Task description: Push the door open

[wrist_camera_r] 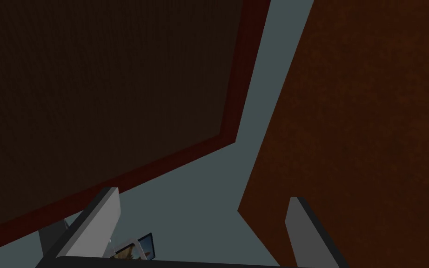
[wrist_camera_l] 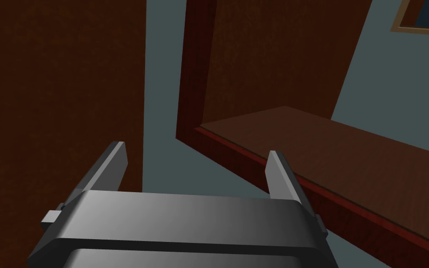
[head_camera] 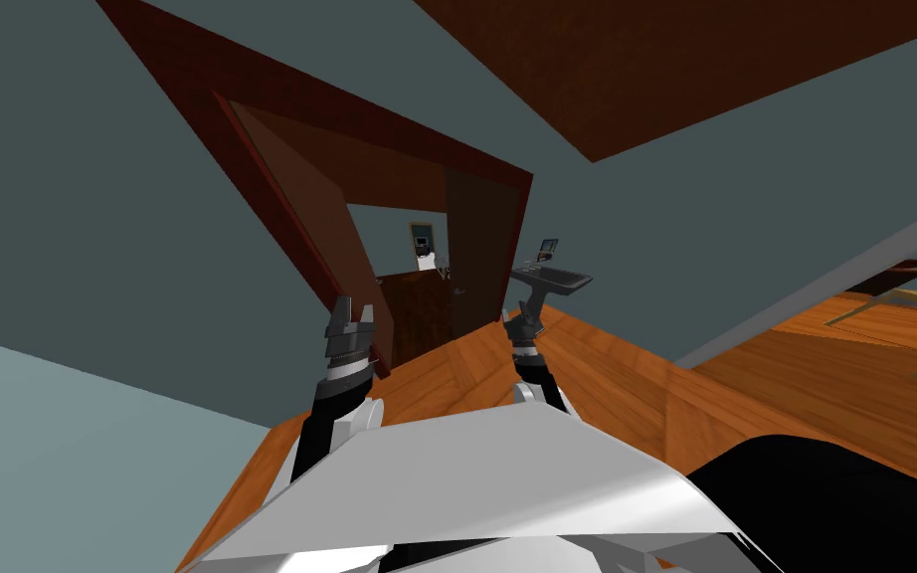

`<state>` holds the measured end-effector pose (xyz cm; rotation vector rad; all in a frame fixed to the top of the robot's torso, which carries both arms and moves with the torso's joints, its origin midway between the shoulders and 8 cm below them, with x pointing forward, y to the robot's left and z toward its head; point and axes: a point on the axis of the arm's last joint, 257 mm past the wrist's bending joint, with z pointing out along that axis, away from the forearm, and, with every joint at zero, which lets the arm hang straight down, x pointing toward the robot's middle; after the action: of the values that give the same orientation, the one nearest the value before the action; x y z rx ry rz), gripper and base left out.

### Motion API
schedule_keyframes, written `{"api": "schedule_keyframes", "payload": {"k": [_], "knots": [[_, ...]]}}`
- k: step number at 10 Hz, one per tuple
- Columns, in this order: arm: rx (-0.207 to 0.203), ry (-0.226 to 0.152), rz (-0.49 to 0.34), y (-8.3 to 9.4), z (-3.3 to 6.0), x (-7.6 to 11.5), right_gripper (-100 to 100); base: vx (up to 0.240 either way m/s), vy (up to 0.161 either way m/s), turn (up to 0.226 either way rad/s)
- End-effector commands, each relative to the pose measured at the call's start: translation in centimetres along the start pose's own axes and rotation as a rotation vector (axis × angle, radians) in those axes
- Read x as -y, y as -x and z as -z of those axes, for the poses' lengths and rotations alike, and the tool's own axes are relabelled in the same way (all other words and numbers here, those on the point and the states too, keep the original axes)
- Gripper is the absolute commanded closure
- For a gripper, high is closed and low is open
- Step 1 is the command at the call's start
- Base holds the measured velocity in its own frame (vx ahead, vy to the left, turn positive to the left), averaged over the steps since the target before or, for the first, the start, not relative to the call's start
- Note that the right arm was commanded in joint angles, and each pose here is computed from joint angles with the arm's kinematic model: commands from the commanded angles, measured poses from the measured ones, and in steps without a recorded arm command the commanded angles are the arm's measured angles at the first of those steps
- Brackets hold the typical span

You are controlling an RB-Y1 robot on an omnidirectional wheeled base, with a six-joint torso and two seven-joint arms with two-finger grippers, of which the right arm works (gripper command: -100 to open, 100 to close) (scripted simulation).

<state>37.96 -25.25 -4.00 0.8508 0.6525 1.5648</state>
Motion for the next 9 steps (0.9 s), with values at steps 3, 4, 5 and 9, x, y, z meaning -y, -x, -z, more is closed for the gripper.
{"api": "schedule_keyframes", "payload": {"k": [3,4,5,9], "knots": [[-0.022,-0.034,-0.013,-0.7,0.34,2.5,-100,0.084,0.004,-0.029],[-0.029,-0.044,-0.016,-0.9,0.44,3.2,-100,0.086,0.0,-0.028],[-0.036,-0.054,-0.019,-1.2,0.55,3.9,-100,0.093,-0.008,-0.03],[-0.067,-0.098,-0.032,-2.2,1.11,6.9,-100,0.102,-0.001,-0.032]]}}
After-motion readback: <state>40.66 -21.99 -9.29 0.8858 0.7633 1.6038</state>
